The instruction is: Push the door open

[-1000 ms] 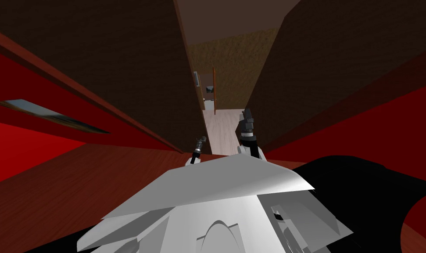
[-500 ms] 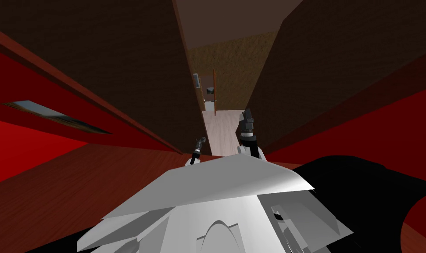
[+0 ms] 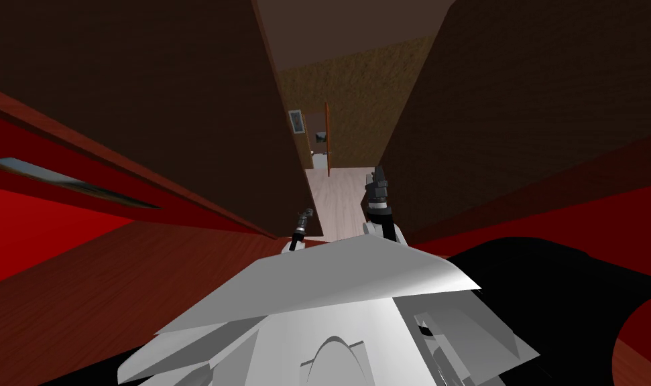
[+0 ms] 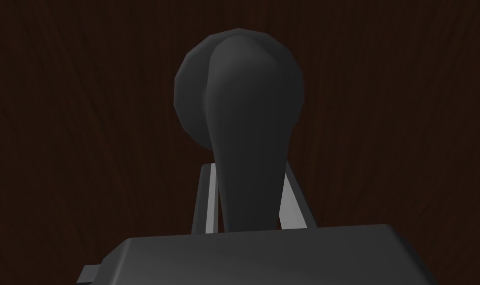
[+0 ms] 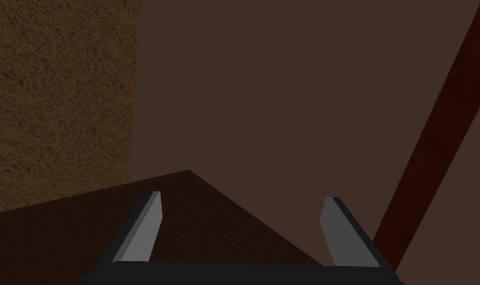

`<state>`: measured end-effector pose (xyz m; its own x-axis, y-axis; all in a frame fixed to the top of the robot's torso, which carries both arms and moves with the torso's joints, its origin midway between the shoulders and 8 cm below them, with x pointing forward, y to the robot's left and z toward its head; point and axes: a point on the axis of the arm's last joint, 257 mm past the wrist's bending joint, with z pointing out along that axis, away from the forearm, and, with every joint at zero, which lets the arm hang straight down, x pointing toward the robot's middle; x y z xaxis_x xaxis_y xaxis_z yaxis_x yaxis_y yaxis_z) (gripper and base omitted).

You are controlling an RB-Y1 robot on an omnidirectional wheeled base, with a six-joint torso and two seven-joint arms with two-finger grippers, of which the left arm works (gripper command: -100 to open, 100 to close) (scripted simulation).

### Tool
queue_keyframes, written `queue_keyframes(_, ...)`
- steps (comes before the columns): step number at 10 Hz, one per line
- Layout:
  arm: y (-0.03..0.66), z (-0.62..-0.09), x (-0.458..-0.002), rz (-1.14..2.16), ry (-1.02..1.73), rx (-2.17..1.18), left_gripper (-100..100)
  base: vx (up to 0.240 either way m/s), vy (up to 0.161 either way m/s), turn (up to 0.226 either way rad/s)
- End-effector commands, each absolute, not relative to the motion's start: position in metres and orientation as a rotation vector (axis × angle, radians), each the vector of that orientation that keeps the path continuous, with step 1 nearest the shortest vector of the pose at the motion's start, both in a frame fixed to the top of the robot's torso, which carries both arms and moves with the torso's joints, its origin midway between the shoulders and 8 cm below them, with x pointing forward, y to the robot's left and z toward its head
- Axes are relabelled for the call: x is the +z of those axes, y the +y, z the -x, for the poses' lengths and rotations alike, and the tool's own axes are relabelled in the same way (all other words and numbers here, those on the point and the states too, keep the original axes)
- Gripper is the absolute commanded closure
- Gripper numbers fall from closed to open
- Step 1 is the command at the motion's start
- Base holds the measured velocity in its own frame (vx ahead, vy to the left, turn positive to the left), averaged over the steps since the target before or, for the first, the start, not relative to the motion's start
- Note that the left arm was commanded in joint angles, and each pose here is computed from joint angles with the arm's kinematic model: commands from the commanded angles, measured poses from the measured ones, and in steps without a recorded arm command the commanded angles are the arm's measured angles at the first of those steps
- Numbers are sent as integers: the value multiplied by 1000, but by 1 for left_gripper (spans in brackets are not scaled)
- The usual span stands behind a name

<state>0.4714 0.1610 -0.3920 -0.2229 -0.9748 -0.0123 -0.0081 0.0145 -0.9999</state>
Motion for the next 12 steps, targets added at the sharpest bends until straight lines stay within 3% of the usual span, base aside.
queue_keyframes(1,177,-477,-389,1093,1358,-1336,100,113,-65,39)
queue_keyframes(12,232,-482,-389,1154,1267,-1238,100,137,-90,50)
